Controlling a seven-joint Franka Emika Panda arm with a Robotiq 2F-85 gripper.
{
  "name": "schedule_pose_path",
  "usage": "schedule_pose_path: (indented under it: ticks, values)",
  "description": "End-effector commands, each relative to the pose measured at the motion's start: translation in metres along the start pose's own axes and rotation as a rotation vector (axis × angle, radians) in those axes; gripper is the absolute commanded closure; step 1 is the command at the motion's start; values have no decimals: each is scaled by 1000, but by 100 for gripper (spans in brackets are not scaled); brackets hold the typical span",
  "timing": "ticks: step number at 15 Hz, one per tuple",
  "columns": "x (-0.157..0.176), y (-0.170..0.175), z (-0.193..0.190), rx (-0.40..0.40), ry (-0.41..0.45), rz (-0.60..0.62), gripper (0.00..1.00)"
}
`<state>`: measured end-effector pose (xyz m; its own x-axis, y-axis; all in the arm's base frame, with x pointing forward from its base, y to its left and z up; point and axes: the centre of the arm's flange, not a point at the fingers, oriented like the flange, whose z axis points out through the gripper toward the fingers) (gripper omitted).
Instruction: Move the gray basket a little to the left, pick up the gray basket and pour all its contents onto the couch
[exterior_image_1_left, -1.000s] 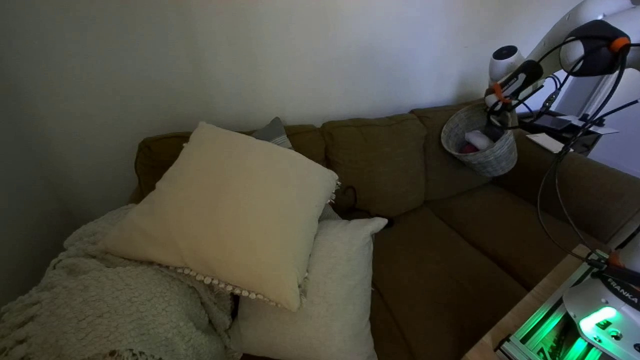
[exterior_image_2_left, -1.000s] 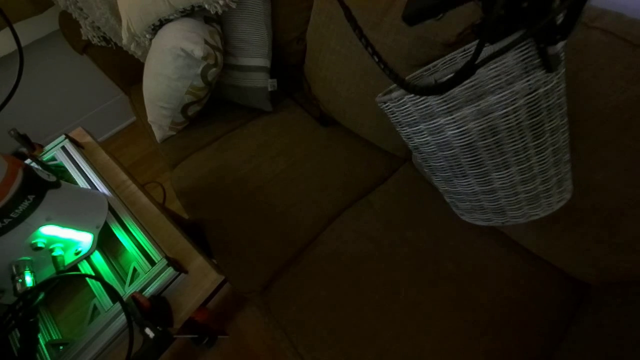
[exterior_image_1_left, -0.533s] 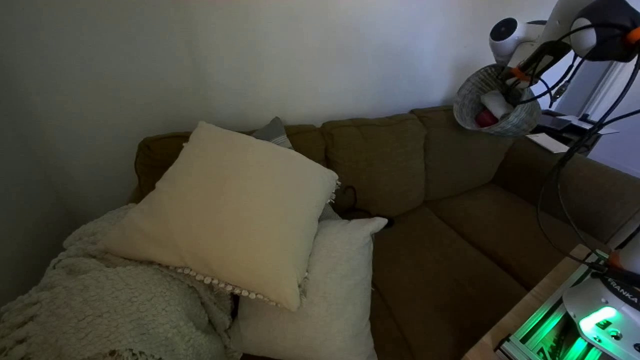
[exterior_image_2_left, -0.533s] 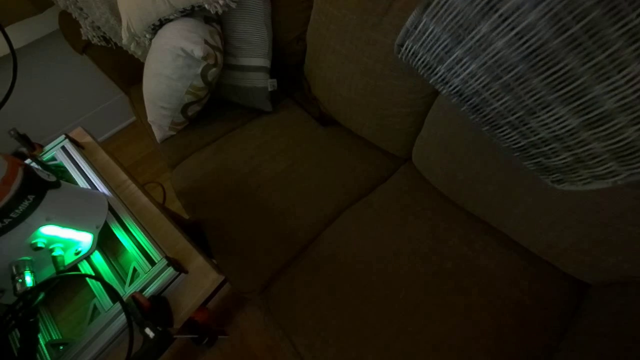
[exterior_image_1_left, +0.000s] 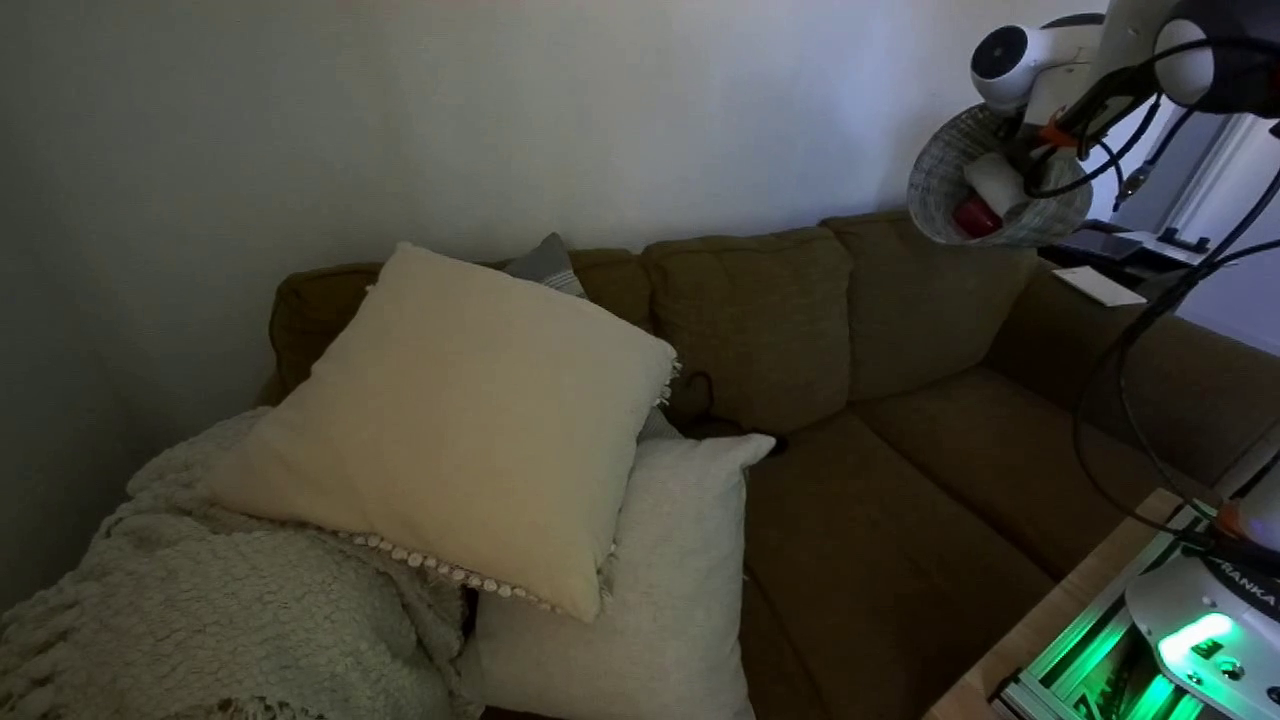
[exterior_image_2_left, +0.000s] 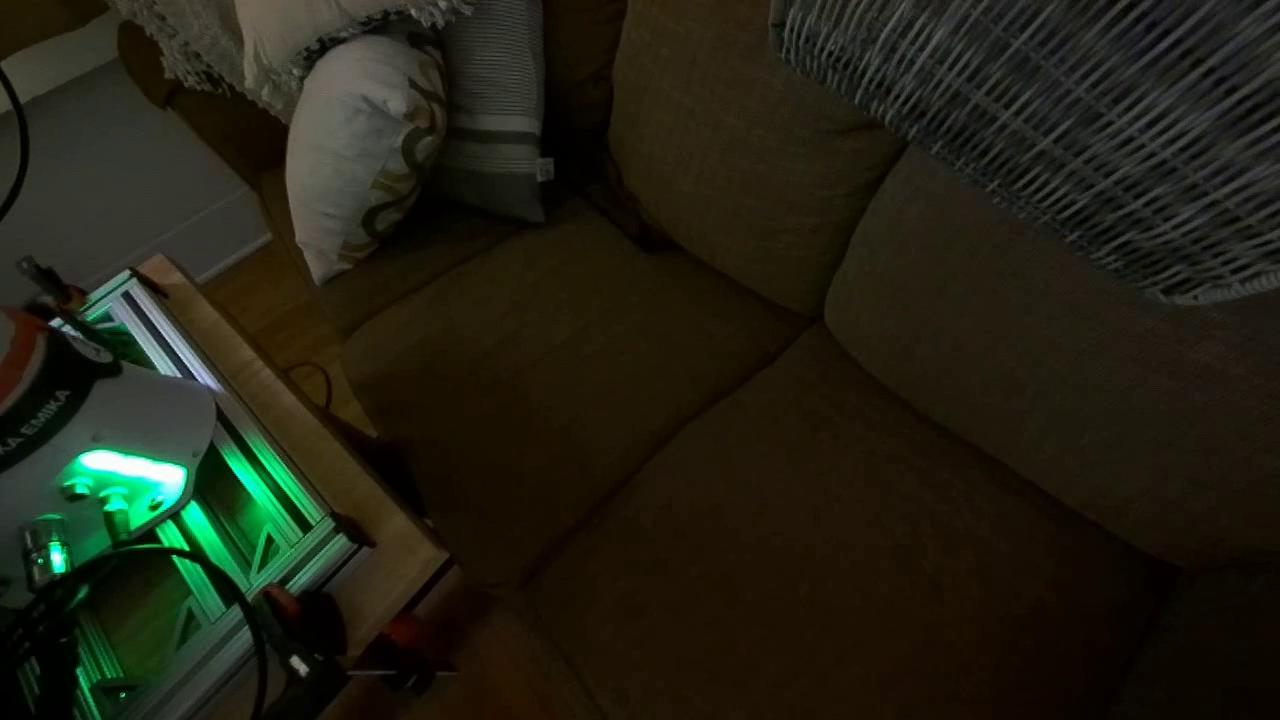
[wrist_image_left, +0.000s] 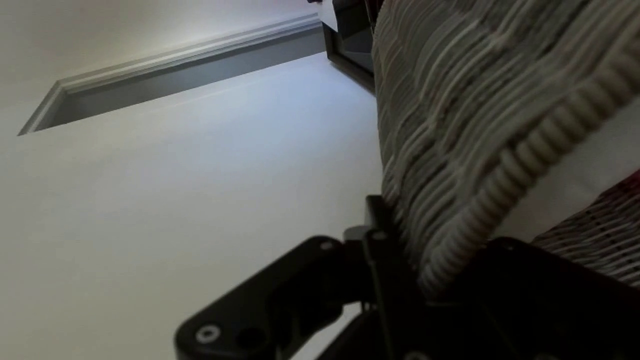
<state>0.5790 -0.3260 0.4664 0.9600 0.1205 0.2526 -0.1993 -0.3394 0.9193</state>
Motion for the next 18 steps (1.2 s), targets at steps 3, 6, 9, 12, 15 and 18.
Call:
schedule_pose_path:
  ticks: [3,6,9,12,15,18]
  values:
    - [-9,-12,-19,-90,24,-55,97]
    - [-17,-29,-61,-134,71,-176,97]
    - [-22,-46,-100,-182,123,-284,97]
    - [-31,-64,-121,-221,157,-376,97]
    - [-46,-75,-121,-301,164,-474,97]
    - [-58,-76,-107,-398,143,-567,97]
